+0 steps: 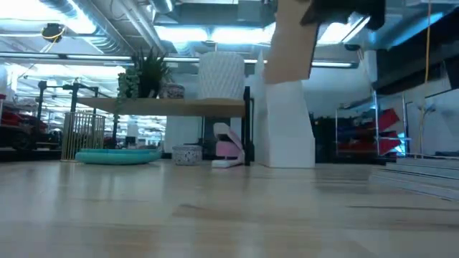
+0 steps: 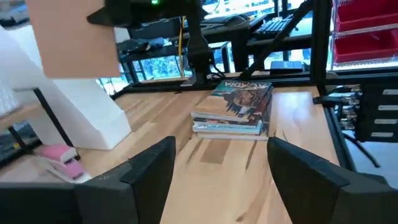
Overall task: Stock shelves
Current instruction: Put the purple book in the book organizer
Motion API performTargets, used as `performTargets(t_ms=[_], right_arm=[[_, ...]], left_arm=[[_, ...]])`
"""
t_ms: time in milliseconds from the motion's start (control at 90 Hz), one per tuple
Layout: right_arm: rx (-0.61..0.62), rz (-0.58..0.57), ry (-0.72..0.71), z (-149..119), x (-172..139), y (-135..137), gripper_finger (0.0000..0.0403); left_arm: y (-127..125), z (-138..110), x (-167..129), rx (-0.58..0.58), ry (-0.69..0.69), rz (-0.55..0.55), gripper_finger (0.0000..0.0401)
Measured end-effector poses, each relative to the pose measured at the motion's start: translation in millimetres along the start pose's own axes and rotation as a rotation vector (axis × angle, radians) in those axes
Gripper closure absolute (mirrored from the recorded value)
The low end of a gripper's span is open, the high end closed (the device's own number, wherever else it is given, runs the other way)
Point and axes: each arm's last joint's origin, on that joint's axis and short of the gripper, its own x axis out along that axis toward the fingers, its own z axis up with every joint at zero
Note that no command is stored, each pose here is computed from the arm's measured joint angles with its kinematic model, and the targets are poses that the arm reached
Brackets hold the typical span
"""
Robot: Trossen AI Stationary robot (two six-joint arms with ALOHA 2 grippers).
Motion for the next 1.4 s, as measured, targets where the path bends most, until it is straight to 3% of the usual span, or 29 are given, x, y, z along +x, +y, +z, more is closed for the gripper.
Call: performTargets(t_ms=[300, 600, 711, 1089, 1400], right_arm=[[0.044, -0.039, -0.005, 0, 19, -3, 0.0402], [-0.040, 0.068, 0.003, 24, -9, 12, 0.0403], [-0.073, 0.038, 0.001, 33, -12, 18, 0.0403], [-0.071, -0.090, -0.010, -9, 25, 31, 0.0403], [-0.206, -0.118, -0.001, -28, 34, 32, 0.0403]], left_arm=[[2, -6, 1, -0.012, 0.022, -0.011, 0.0164], [2, -6, 2, -0.018, 0.026, -0.016, 0.0164], [2, -6, 2, -0.018, 0.026, -0.014, 0.0164], [3, -6, 8, -0.030, 0.033, -0.008, 0.0164], [3, -6, 8, -0.033, 0.033, -0.008, 0.0164]])
